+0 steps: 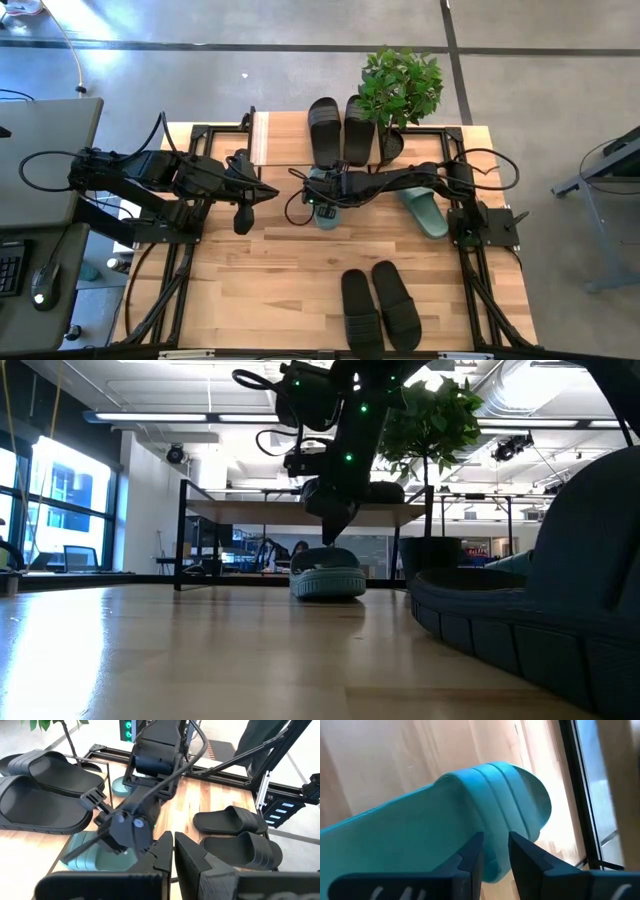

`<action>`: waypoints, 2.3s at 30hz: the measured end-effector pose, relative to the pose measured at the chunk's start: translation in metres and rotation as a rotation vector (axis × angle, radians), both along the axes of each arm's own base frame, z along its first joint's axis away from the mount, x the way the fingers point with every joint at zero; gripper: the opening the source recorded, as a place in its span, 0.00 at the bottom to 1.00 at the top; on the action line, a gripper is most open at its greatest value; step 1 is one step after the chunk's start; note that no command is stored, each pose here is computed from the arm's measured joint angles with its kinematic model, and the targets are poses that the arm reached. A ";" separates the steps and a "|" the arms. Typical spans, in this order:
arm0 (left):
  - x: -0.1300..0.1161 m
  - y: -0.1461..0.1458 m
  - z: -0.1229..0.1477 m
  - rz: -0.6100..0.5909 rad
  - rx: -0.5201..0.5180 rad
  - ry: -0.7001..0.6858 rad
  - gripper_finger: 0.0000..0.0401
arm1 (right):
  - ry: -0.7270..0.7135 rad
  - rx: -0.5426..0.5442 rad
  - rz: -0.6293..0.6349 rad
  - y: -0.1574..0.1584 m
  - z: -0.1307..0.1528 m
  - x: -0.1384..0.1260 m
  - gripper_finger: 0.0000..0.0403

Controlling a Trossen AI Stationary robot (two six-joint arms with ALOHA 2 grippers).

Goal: Pick and place slides into the shelf
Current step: Put the green slipper under the shelf

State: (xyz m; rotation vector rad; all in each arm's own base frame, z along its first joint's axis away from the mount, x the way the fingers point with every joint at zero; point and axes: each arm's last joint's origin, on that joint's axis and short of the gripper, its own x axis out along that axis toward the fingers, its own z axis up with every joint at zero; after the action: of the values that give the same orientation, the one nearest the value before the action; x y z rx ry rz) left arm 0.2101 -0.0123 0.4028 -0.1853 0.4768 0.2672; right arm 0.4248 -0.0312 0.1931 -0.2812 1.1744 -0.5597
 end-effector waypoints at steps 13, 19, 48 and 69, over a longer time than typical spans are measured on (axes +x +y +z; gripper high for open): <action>0.000 0.000 0.000 0.010 -0.018 -0.005 0.02 | 0.019 -0.106 0.033 0.022 0.001 0.000 0.20; 0.000 0.000 0.000 0.013 -0.023 -0.006 0.02 | 0.000 -0.149 0.004 0.027 0.002 0.000 0.20; 0.000 -0.001 0.000 -0.009 -0.037 -0.005 0.02 | -0.262 0.112 0.264 0.075 0.168 -0.109 0.19; 0.000 -0.006 0.000 -0.189 -0.112 0.011 0.02 | -0.936 0.532 -0.076 0.151 0.081 -0.186 0.00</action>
State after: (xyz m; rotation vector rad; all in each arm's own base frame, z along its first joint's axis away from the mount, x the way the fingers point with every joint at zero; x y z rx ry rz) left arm 0.2103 -0.0186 0.4023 -0.2463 0.5168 0.0564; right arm 0.2387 0.1197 0.2736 0.4546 0.3819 -0.3500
